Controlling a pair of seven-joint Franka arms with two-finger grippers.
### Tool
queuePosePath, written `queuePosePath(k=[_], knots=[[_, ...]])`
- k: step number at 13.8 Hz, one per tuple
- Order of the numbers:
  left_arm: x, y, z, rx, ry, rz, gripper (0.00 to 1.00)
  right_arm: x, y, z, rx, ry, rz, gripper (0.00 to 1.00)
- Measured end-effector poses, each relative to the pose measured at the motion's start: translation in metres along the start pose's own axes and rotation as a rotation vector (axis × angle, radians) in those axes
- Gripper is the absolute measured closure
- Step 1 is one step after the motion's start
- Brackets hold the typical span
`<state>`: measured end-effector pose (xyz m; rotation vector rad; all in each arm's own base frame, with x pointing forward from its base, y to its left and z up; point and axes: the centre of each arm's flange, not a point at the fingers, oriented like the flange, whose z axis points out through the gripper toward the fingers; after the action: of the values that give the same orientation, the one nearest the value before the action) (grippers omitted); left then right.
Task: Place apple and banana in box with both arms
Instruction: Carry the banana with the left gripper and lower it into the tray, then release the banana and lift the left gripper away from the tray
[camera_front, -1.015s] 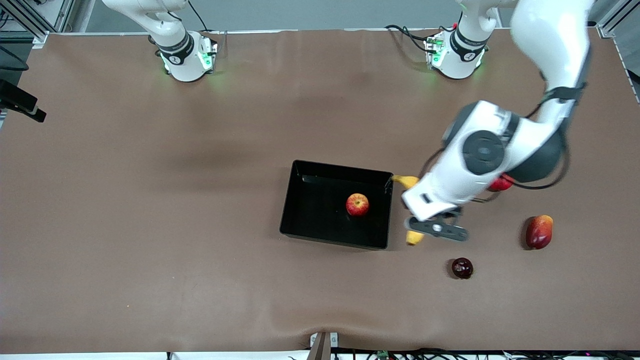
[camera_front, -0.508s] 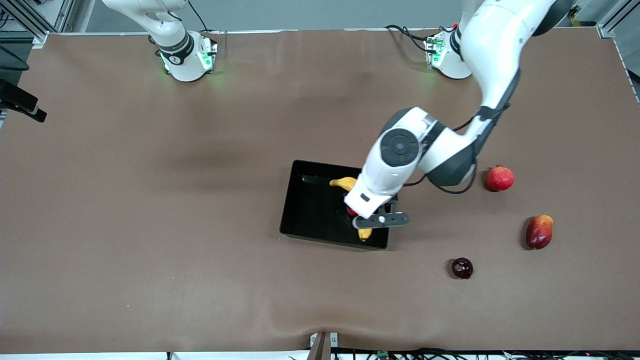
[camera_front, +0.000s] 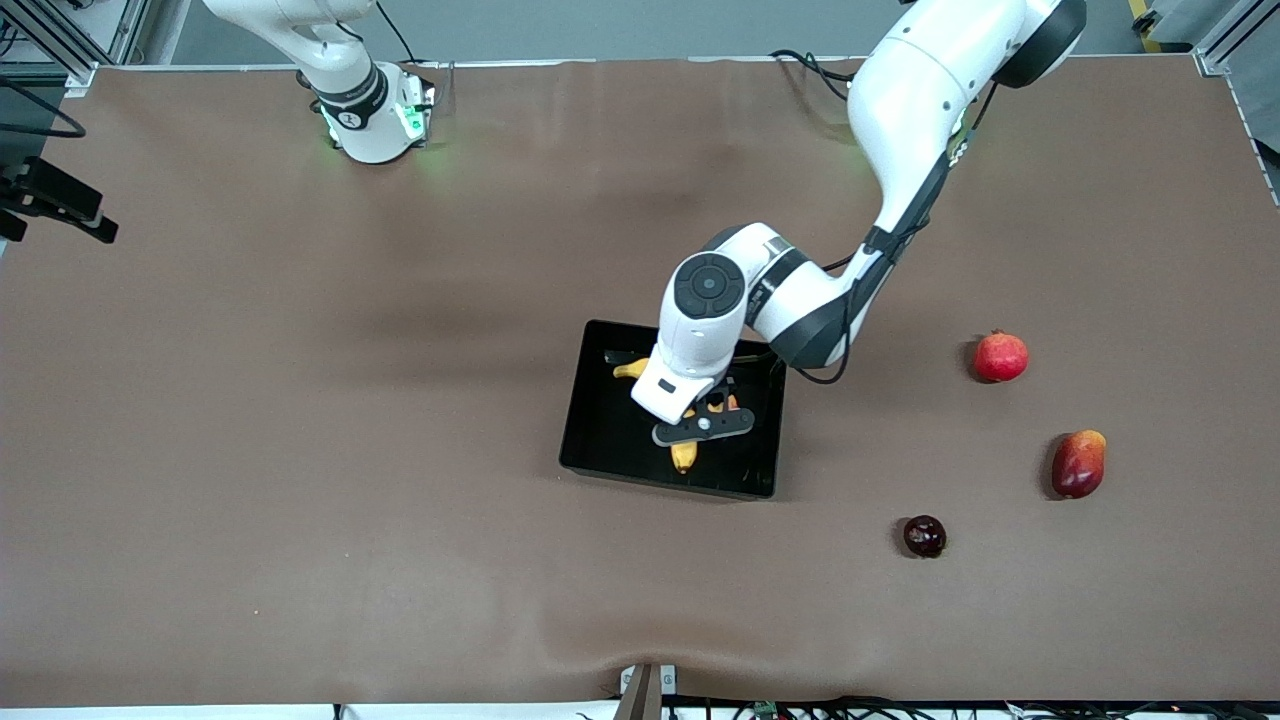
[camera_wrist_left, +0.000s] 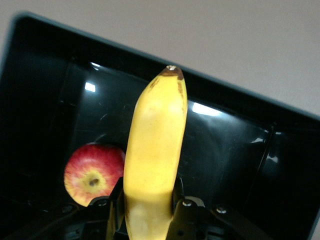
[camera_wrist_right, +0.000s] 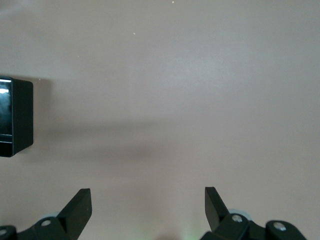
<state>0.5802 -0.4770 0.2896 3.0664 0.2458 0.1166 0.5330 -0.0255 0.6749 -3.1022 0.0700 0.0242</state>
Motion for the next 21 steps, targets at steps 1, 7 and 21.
queuePosePath(k=[1, 7, 21], knots=[[-0.002, 0.001, 0.005, 0.002, -0.004, 0.002, 0.6, 0.0, -0.002, 0.0, 0.0, -0.001, -0.004, 0.0], [-0.02, 0.013, 0.044, -0.009, -0.026, 0.027, 0.6, -0.001, -0.002, 0.002, -0.002, -0.014, -0.003, 0.0], [-0.029, 0.016, 0.097, -0.032, -0.031, 0.04, 0.37, -0.002, -0.001, 0.002, -0.002, -0.023, -0.002, 0.0]])
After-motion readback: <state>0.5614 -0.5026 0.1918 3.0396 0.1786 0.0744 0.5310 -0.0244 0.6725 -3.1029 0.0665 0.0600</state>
